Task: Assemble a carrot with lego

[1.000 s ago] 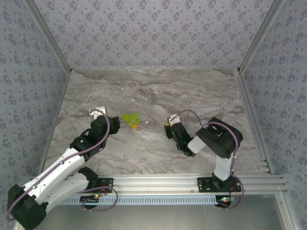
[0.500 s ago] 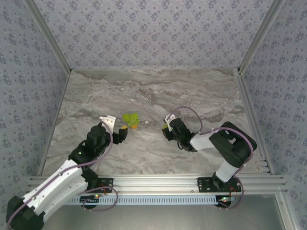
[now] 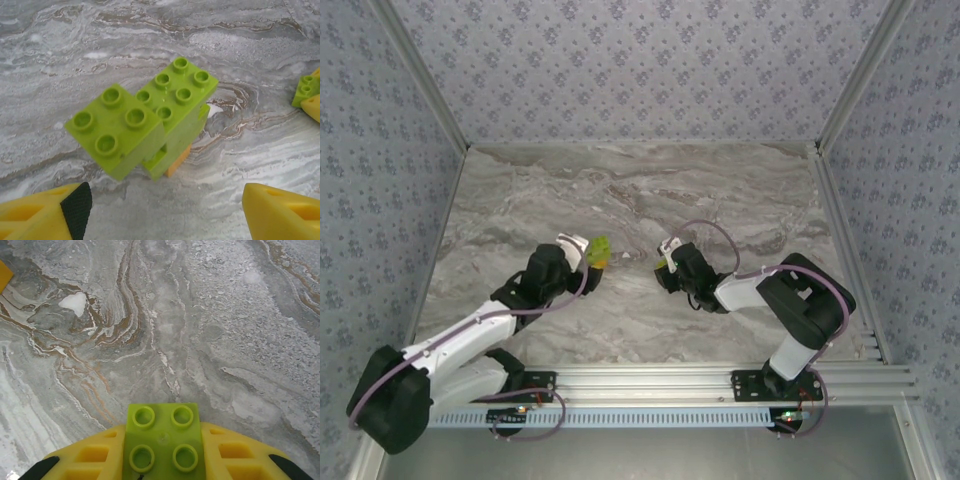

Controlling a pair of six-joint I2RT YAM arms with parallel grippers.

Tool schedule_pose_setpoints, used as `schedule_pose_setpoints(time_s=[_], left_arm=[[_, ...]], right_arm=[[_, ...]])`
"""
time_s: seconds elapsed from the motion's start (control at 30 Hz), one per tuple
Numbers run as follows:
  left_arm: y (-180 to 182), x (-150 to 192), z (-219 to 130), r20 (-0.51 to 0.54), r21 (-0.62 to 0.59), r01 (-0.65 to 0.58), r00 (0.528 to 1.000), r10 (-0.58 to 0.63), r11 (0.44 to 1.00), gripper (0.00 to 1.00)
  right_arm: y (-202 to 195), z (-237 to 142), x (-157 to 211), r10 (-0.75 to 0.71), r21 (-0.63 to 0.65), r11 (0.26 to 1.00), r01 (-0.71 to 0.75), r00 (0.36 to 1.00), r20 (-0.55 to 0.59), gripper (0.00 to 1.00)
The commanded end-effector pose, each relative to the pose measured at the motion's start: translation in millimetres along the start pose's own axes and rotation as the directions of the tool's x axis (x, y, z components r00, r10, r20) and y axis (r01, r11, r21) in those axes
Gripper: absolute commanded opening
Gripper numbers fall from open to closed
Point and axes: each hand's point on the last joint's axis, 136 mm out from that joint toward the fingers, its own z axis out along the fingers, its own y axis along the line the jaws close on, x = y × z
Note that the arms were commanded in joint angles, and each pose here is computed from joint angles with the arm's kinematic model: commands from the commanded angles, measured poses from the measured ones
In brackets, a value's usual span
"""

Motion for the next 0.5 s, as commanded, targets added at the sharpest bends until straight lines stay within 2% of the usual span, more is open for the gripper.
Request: schedule_pose_setpoints(time_s=[0.0,0.47], left_arm=[[-2,-23,8,0.059,0.028,-0.025,0.998,0.023,0.999,0.8],[12,-41,36,0.052,0.072,-0.016,0.999,0.012,0.997,0.79]], right_arm=[[2,2,9,-0.002,-0.019,1.0,0.001,0.999,-0.041,0.15],[4,0,13,-0.001,-0.038,0.999,-0.001,0.999,-0.055,0.15]])
